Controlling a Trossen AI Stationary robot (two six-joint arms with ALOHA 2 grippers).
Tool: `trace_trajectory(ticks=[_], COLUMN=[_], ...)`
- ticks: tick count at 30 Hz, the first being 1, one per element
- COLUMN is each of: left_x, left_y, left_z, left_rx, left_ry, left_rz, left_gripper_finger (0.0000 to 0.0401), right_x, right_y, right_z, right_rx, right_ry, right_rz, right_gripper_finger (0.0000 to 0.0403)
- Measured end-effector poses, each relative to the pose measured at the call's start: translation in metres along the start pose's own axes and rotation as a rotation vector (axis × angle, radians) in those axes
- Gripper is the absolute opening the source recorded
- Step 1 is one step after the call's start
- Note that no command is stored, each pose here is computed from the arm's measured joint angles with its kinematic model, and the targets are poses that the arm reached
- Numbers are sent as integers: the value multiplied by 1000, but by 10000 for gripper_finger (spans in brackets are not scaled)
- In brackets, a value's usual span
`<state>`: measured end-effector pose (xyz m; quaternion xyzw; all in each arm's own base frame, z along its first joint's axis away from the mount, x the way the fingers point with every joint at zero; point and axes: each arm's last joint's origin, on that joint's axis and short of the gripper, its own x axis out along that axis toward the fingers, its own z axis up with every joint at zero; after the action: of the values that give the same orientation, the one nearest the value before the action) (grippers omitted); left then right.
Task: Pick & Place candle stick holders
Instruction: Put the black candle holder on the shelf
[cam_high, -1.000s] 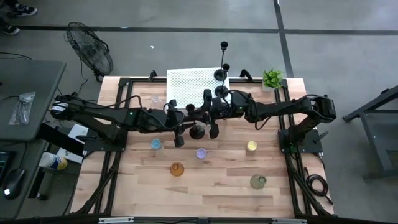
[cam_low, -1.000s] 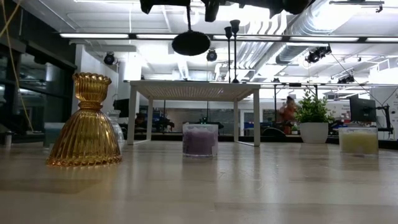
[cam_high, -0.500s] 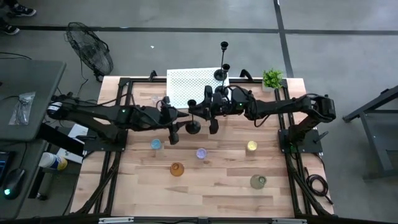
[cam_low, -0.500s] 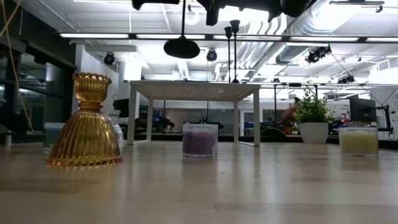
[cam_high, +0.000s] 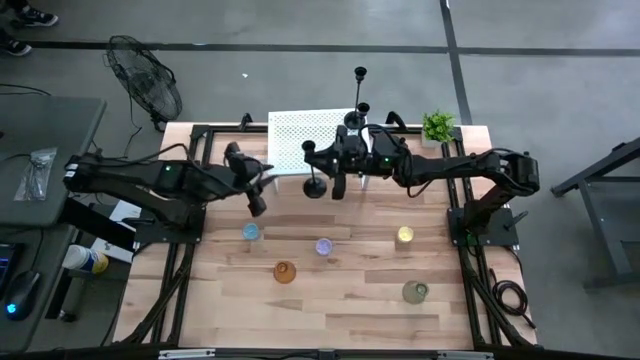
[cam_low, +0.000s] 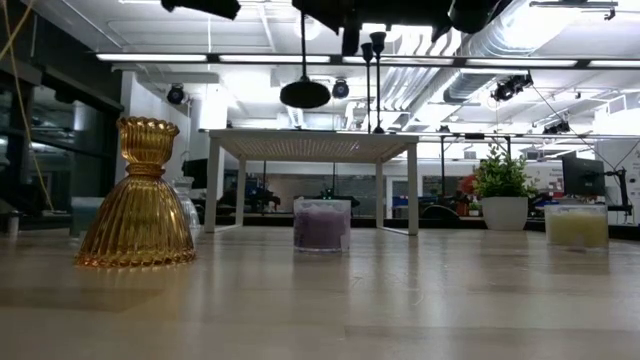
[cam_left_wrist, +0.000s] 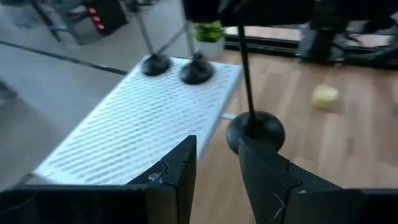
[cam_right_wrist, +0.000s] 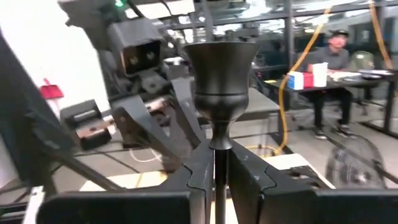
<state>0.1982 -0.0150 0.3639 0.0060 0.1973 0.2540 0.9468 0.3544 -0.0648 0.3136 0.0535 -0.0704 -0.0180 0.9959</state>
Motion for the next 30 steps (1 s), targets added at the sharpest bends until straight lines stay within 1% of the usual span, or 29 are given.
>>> trace_trajectory(ticks=[6,12,16,21,30], left_x=[-8,-8,-8,-10,-11], left_y=[10,13,15,18,19], left_z=[-4,-9,-11,-15,-17], left_rx=[33,73,98,136,154], left_ry=[18,42,58,88,104], left_rz=[111,202,244,278,285], left_gripper_finger=[117,117,117,117,117], right_x=[-7,-16,-17,-17,-17], right_y=[-5,-20,-24,-23,-21], right_z=[7,15,15,10,10], right_rx=[-25,-33,-35,-45,-50], right_ry=[17,31,35,80,76], right_rz=[-138,-299,-325,-385,-375], right_gripper_finger=[33,33,33,33,33])
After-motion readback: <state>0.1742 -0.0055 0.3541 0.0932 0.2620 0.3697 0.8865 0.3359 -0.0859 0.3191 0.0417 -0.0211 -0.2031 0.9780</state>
